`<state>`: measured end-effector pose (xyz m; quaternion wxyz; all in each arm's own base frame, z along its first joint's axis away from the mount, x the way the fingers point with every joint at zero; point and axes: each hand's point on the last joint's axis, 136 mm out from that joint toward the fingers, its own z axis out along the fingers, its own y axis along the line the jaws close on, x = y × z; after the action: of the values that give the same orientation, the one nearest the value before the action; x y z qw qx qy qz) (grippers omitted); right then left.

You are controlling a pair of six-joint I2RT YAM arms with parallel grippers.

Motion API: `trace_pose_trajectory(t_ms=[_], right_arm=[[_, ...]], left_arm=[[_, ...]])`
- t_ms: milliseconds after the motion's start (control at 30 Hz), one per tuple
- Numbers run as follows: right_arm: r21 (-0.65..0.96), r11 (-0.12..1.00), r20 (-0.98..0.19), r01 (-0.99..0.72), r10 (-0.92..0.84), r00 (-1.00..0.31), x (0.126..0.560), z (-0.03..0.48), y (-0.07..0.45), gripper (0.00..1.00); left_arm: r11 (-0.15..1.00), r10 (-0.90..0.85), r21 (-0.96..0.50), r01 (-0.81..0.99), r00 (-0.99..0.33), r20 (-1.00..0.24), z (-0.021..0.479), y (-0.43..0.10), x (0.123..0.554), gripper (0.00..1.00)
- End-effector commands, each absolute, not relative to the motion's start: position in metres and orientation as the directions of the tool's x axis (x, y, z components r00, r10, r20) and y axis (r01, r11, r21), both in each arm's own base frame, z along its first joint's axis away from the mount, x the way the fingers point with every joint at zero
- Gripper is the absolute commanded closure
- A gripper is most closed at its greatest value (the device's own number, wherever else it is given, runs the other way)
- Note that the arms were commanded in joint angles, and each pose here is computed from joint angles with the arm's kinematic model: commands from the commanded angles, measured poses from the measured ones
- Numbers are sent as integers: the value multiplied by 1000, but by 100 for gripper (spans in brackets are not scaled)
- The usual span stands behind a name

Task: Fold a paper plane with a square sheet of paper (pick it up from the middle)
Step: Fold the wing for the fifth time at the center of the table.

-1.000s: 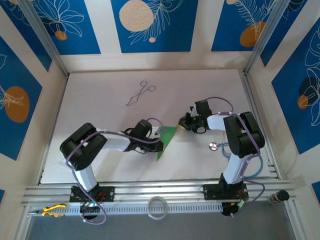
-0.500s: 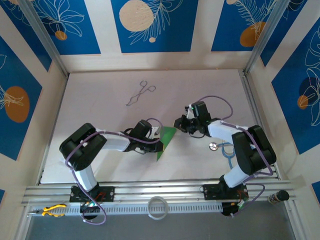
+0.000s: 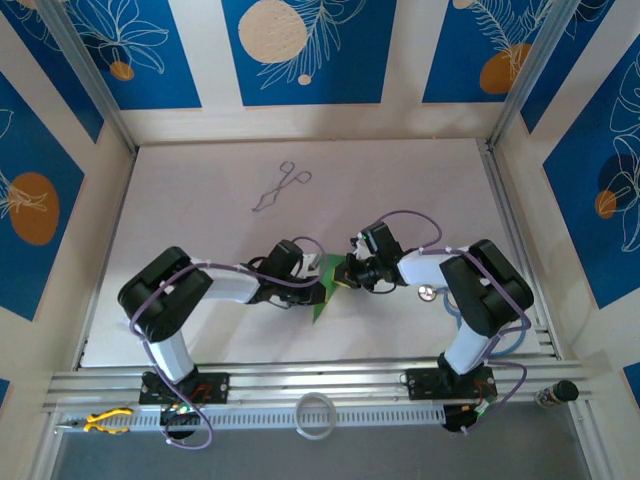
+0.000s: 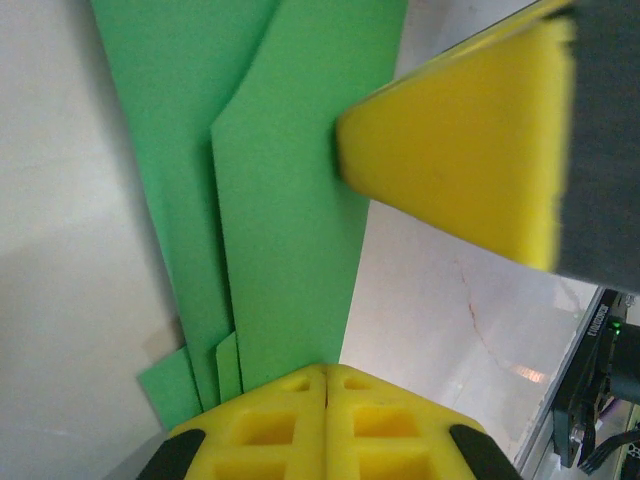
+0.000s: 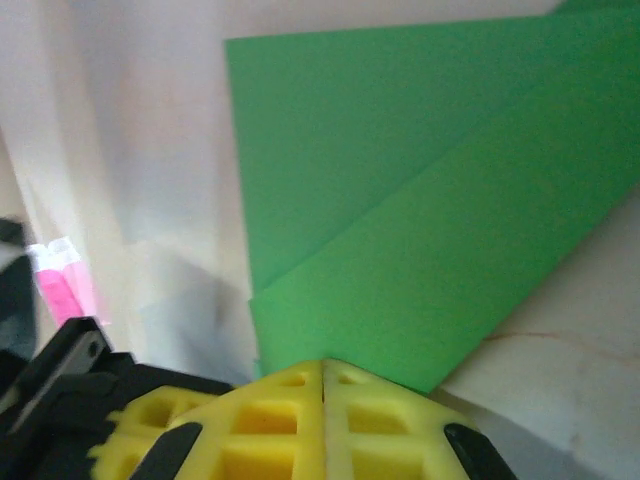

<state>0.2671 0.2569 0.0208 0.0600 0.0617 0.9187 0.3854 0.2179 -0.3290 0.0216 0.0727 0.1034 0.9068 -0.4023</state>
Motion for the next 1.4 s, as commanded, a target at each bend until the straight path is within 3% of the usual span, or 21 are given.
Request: trace_pose_trajectory(t_ms=[0, 267, 500, 1033, 1367], right_arm=[[685, 719, -29, 115, 184, -982, 265, 8, 250, 98], [671, 728, -14, 140, 201, -980, 264, 1, 243, 98], [669, 729, -9, 143, 201, -980, 263, 1, 243, 98], [665, 731, 1, 152, 203, -979, 263, -1, 243, 98], [661, 734, 3, 155, 205, -979, 263, -2, 242, 98]], left_arm=[[706, 113, -682, 192, -981, -159, 14, -312, 207, 98], [717, 79, -670, 192, -978, -196, 33, -302, 207, 74], [720, 111, -668, 189, -981, -158, 32, -300, 194, 67], [737, 187, -641, 216, -976, -113, 20, -300, 177, 68], [759, 248, -598, 257, -964, -99, 16, -299, 170, 73]])
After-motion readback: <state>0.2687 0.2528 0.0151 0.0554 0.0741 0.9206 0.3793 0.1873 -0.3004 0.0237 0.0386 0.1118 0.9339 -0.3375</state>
